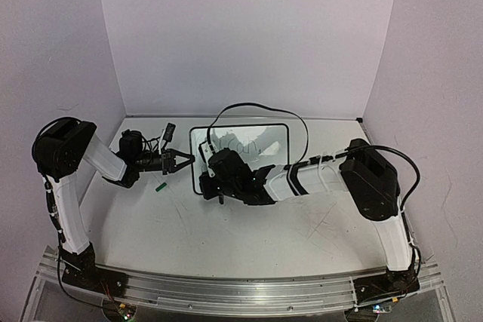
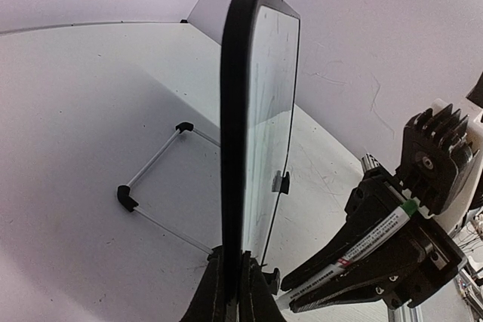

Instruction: Write a sentence on the whiteboard

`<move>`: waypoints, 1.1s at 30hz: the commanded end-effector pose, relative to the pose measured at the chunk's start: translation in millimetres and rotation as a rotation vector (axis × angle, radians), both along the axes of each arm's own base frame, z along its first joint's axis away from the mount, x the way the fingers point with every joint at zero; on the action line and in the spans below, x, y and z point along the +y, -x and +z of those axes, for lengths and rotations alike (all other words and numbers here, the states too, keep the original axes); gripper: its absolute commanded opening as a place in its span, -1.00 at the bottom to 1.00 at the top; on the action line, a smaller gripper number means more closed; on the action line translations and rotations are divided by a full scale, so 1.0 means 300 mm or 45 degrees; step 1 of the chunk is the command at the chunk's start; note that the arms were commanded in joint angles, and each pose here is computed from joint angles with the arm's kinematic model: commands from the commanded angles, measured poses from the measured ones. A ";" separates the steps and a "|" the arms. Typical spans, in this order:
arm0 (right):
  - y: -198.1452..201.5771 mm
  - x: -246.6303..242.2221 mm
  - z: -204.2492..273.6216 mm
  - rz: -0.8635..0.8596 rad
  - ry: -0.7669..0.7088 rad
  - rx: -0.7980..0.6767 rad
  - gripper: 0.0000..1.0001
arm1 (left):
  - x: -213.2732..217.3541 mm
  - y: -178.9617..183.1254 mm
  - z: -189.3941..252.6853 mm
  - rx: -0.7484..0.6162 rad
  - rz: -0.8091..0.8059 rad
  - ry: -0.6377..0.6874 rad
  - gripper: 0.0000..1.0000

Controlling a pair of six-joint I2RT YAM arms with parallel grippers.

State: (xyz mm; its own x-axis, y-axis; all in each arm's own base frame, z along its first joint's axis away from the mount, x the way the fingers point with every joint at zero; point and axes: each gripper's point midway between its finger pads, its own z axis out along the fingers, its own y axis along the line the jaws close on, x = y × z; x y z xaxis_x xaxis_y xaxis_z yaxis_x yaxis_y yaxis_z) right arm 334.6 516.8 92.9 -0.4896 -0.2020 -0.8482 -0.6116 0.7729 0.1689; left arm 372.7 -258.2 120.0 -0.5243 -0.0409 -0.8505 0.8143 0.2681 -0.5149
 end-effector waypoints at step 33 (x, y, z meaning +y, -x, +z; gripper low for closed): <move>-0.060 -0.207 0.237 -0.156 -0.055 -0.144 -1.00 | 0.013 -0.033 0.022 -0.033 0.063 -0.020 -1.00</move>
State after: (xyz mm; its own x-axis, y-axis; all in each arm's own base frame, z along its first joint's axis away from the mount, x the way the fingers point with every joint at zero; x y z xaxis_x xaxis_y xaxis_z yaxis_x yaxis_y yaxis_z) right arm 341.8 454.2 165.0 -0.4157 -0.1252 -0.9009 -0.5447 0.8275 0.1363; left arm 371.7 -258.5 119.0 -0.5306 -0.0378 -0.8468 0.8113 0.2666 -0.5203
